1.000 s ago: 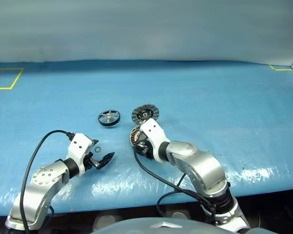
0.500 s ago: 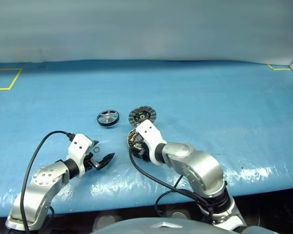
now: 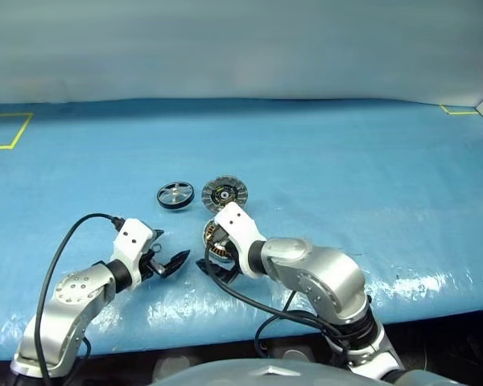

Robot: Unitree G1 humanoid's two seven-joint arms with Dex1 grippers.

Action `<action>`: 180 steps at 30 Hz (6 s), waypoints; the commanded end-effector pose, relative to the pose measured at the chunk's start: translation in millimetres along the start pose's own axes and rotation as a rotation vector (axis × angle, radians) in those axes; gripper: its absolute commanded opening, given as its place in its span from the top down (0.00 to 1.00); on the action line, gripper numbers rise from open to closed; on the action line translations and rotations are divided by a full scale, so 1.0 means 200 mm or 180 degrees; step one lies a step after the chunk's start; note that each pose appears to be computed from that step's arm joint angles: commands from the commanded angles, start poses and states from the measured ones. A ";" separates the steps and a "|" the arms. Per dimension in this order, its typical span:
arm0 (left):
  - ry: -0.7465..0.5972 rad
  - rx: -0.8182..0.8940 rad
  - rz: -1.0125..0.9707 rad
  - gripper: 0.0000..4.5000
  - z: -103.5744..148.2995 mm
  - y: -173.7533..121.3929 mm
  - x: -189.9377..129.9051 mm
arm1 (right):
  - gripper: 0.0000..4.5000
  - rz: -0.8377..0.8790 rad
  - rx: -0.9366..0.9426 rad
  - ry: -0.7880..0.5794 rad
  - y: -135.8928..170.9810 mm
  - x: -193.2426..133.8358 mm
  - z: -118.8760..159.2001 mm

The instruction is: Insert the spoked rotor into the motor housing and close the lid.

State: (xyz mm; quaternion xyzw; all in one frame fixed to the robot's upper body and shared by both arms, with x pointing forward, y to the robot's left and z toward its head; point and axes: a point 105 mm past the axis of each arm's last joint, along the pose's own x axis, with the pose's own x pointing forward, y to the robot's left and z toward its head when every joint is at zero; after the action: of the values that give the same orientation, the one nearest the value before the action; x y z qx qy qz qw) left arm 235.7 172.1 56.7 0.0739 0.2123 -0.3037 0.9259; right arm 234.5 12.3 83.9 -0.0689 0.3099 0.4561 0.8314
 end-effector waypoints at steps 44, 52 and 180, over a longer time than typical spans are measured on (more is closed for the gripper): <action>-0.0346 0.0536 -0.0118 0.00 0.01 0.01 0.06 | 0.01 -0.0556 -0.0318 -0.1591 -0.21 -0.23 -0.08; -0.0122 0.0550 -0.0289 0.00 -0.04 -0.02 0.05 | 0.01 -0.0573 -0.0291 -0.1551 -0.21 -0.23 -0.09; -0.0423 0.1218 -0.1466 0.85 0.25 -0.31 0.40 | 0.00 -0.1153 -0.0350 -0.1573 -0.30 -0.27 -0.42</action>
State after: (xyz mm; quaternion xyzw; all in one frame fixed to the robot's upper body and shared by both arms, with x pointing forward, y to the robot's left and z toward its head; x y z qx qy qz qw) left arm 271.4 66.3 58.4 0.1735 0.1197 -0.5543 0.8052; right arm 222.4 -93.2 31.9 -0.0526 0.0671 0.3229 0.9426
